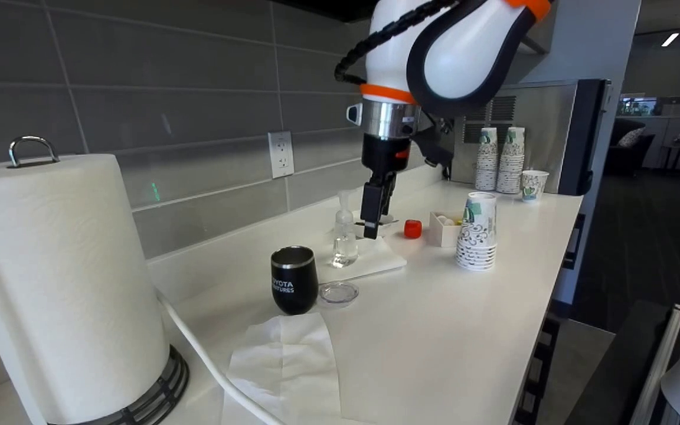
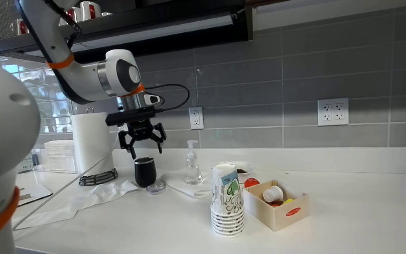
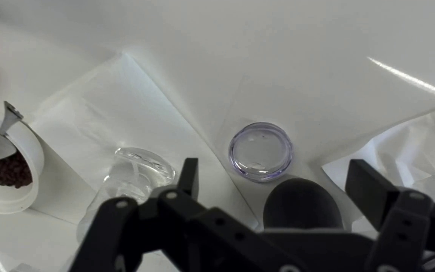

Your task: Put the lid on the black coffee mug

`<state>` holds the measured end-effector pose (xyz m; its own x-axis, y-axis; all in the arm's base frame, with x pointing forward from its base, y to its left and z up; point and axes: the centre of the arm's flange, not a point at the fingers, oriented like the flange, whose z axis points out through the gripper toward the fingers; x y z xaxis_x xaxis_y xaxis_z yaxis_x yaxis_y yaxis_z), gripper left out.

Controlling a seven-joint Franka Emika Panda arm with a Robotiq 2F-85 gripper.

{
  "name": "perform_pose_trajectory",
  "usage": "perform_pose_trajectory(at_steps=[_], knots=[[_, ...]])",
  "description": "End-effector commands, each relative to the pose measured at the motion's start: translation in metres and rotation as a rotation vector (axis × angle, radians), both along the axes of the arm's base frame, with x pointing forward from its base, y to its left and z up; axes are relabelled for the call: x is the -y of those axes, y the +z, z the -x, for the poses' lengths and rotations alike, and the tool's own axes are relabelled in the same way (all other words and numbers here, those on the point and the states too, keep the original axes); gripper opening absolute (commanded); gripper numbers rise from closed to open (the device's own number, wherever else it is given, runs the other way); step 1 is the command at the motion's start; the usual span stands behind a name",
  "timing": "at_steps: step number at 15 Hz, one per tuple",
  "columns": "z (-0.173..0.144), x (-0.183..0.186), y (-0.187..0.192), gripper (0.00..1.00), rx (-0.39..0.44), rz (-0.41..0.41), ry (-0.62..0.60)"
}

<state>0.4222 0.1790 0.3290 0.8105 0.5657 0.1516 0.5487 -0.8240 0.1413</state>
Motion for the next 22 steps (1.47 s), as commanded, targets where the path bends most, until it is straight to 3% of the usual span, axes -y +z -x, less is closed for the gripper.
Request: perform_pose_trajectory(at_steps=[1,11,22], knots=[[-0.026,-0.014,-0.031,1.00,0.009,-0.002,0.023],[-0.064,-0.033,-0.091,1.00,-0.054,-0.019,0.032],[-0.089,-0.049,-0.133,1.00,-0.111,-0.024,0.053]])
